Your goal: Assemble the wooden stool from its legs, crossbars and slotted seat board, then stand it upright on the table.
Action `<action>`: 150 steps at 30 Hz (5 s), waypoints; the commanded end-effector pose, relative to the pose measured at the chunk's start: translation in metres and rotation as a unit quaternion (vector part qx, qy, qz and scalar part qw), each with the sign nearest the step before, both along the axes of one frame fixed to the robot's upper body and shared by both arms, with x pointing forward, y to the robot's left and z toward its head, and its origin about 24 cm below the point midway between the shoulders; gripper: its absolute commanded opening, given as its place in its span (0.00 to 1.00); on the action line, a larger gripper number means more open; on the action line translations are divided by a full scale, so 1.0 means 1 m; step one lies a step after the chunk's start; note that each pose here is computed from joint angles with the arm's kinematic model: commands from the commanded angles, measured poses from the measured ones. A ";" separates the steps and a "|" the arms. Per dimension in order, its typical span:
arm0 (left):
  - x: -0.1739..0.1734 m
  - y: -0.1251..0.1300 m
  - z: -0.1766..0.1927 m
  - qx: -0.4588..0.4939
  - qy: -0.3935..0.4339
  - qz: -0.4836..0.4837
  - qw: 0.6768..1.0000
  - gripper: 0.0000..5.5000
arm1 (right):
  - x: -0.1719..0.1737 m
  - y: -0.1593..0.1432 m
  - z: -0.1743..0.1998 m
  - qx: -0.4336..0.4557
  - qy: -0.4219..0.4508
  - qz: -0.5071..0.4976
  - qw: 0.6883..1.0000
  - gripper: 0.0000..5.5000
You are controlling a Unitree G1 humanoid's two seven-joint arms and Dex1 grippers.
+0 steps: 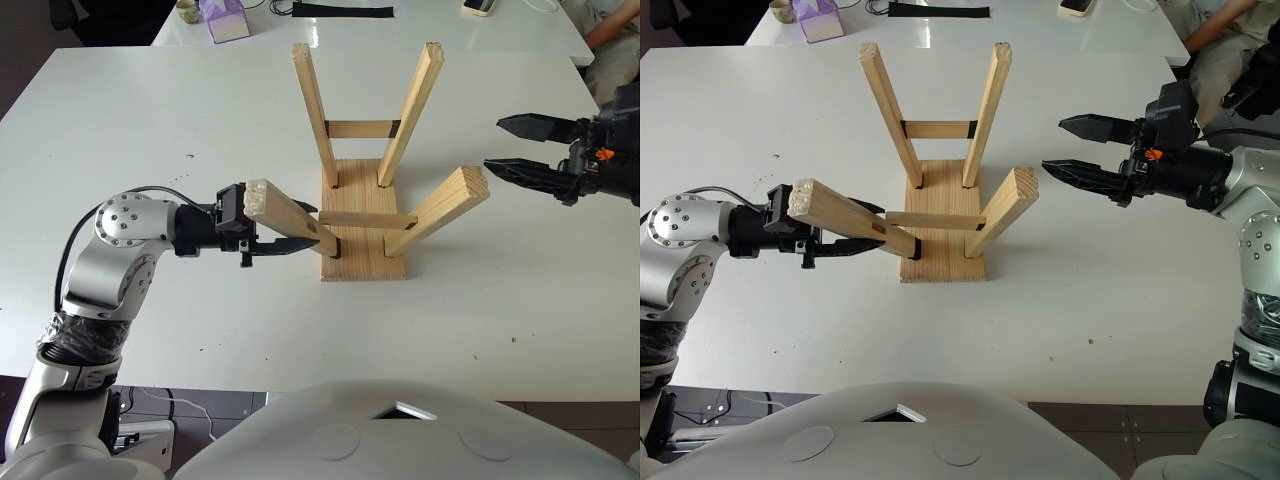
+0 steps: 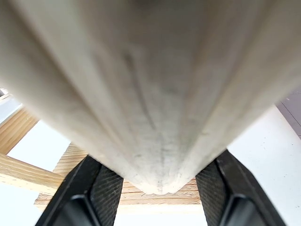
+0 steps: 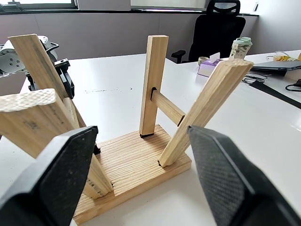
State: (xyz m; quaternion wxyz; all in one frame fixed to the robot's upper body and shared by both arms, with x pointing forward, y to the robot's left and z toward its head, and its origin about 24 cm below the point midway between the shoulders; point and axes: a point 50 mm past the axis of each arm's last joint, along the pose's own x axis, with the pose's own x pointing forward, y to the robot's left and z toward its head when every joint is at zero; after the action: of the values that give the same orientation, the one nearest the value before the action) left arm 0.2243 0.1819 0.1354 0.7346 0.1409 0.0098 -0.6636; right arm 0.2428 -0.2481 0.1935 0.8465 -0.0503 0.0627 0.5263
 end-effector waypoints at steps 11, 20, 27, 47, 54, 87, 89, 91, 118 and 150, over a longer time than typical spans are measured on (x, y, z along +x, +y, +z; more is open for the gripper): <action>0.017 -0.005 -0.020 0.031 0.108 0.028 0.993 0.37 | -0.004 0.007 -0.001 0.005 -0.010 0.011 1.000 0.64; 0.020 -0.020 -0.029 0.078 0.106 -0.006 0.991 0.37 | -0.006 0.013 -0.005 0.009 -0.011 0.015 1.000 0.64; 0.019 -0.022 -0.035 0.099 0.107 -0.007 0.989 0.37 | -0.008 0.015 -0.004 0.012 -0.015 0.019 1.000 0.64; 0.030 -0.044 -0.031 0.102 0.098 0.047 0.989 0.37 | 0.010 0.036 0.106 0.193 -0.259 -0.164 0.932 0.64; 0.046 -0.052 -0.032 0.110 0.096 0.102 0.984 0.37 | -0.016 0.135 0.049 0.110 -0.181 -0.116 0.970 0.64; 0.047 -0.058 -0.039 0.129 0.091 0.096 0.983 0.37 | -0.009 0.156 -0.100 0.009 -0.129 -0.217 0.968 0.64; 0.047 -0.057 -0.041 0.130 0.093 0.100 0.982 0.37 | -0.010 0.157 -0.067 0.090 -0.151 -0.204 0.963 0.64; 0.046 -0.057 -0.042 0.129 0.095 0.102 0.982 0.37 | -0.011 0.152 -0.027 0.195 -0.156 -0.196 0.948 0.64; 0.026 -0.073 -0.041 0.119 0.113 0.079 0.983 0.37 | -0.048 0.172 -0.035 0.030 -0.197 0.000 0.980 0.64; 0.018 -0.071 -0.040 0.097 0.124 0.113 0.981 0.37 | -0.018 0.171 -0.001 0.031 -0.188 -0.136 0.972 0.64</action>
State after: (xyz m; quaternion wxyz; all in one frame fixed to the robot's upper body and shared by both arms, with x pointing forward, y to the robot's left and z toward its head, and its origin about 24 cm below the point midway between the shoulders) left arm 0.2518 0.1270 0.1328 0.8076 0.1434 0.0836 -0.5659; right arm 0.2623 -0.1648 0.1567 0.9689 -0.2090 -0.0083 0.1321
